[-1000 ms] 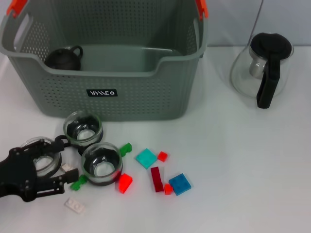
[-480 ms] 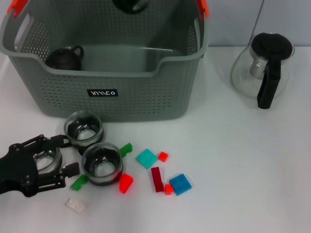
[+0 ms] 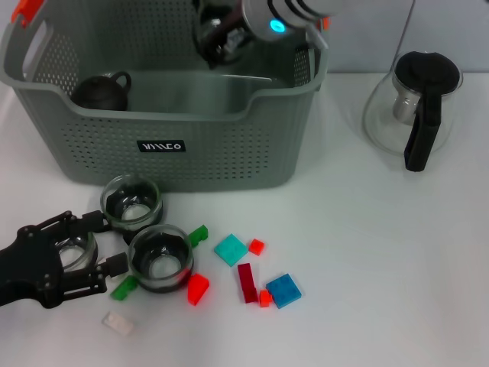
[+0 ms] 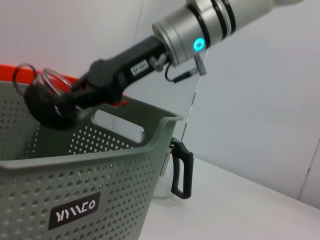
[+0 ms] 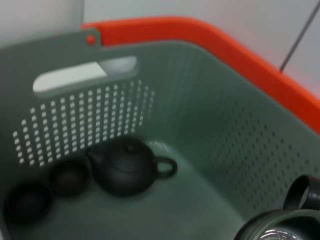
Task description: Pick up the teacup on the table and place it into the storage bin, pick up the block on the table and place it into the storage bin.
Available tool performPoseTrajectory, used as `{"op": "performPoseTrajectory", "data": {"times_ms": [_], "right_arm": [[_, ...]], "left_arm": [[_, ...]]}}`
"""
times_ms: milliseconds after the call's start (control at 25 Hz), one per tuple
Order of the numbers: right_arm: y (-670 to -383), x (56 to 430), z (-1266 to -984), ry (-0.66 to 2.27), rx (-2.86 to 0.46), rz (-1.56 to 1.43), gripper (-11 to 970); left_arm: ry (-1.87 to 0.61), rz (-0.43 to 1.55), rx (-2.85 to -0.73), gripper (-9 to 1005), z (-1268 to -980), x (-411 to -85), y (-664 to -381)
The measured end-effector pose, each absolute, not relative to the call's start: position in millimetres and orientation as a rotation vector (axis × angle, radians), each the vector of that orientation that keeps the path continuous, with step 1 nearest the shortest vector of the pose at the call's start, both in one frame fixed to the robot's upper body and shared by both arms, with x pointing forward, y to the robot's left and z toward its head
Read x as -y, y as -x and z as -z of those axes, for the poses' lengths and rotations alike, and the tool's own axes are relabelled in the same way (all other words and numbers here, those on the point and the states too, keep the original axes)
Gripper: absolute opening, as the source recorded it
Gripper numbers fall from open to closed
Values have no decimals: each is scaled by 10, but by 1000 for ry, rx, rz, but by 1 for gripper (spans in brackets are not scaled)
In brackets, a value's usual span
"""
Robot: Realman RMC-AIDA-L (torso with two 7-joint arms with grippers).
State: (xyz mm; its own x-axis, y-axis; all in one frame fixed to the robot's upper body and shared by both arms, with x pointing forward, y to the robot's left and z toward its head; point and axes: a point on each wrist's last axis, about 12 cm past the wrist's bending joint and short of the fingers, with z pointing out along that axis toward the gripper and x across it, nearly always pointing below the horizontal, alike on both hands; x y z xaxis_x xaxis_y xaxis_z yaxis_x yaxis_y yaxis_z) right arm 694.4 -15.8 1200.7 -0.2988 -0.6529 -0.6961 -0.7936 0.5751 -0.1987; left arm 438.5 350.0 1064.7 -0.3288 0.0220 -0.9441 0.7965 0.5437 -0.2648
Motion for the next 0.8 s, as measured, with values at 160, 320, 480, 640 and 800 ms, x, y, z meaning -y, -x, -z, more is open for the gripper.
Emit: {"op": "performPoseTrajectory", "data": {"times_ms": [160, 320, 480, 640, 800], "right_arm": [[-6924, 269, -11869, 1136, -2074, -245, 57], [-6913, 346, -11795, 1134, -2100, -242, 57], [-6907, 371, -11782, 1138, -2112, -247, 56], [-6904, 372, -11798, 1148, -2114, -253, 58], [-6905, 376, -11815, 1149, -2118, -258, 60]], "left_arm": [[-685, 930, -1733, 901, -10637, -3484, -4387], [-683, 934, -1731, 901, -10629, -3473, -4389], [-682, 934, -1732, 901, -10625, -3470, -4386], [-675, 937, -1738, 901, -10618, -3473, -4371], [-673, 938, -1739, 901, -10616, -3474, -4367]]}}
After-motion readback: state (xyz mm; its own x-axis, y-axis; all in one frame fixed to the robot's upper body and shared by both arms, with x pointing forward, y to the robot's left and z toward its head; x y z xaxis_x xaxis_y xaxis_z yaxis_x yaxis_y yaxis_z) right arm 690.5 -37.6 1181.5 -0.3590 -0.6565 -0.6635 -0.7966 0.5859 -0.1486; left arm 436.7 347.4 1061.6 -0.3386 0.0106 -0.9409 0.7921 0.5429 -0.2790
